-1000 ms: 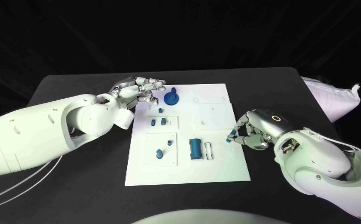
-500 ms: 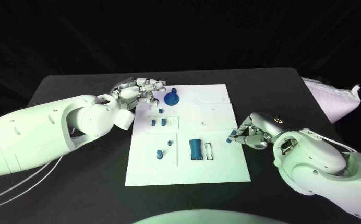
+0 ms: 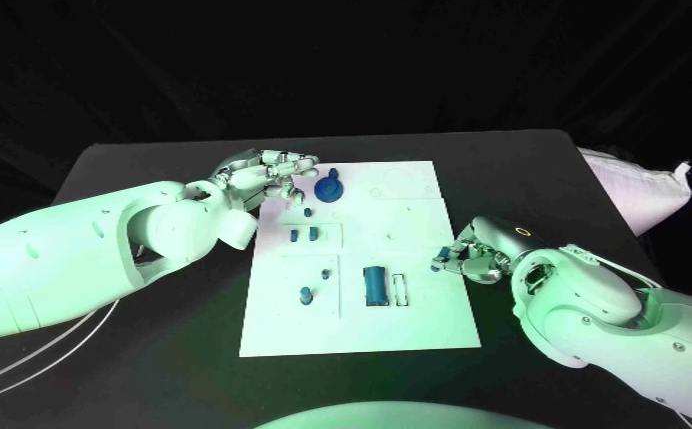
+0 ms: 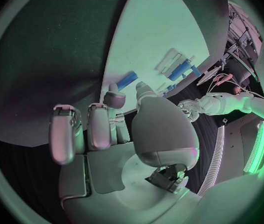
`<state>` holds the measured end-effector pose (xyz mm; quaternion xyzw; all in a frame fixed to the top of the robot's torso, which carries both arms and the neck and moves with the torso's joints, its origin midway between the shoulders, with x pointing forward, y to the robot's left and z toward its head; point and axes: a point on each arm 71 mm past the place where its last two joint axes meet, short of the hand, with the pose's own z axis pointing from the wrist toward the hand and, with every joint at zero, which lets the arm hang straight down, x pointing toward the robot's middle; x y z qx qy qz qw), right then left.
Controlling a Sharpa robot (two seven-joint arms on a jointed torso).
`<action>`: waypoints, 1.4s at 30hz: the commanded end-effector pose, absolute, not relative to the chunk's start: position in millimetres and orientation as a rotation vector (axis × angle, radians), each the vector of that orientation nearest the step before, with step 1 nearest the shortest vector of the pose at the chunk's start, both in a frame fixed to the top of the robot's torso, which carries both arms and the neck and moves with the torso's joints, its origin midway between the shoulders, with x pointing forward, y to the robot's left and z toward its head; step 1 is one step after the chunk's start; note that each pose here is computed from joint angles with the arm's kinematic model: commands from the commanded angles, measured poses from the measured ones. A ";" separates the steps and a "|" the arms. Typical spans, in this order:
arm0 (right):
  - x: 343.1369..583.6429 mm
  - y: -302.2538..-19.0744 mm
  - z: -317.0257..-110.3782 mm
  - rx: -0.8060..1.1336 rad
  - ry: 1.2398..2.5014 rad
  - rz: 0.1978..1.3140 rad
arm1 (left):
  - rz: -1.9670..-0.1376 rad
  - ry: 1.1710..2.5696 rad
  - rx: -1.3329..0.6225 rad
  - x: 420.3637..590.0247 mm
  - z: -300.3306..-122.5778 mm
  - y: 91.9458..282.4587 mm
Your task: Assemble the parts on the task board
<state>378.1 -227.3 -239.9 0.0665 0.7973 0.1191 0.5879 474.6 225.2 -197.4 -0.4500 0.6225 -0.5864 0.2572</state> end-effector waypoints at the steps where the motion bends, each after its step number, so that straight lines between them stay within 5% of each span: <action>1: 378.4 -227.6 -243.7 0.122 1.896 0.236 | -1.612 1.702 -1.207 473.4 -196.5 222.9; 28: 387.1 -213.5 -254.4 -0.111 1.919 0.110 | -1.615 1.733 -1.204 471.6 -197.3 222.0; 42: 378.3 -202.3 -250.7 -0.147 1.885 0.149 | -1.616 1.743 -1.198 471.6 -197.7 221.4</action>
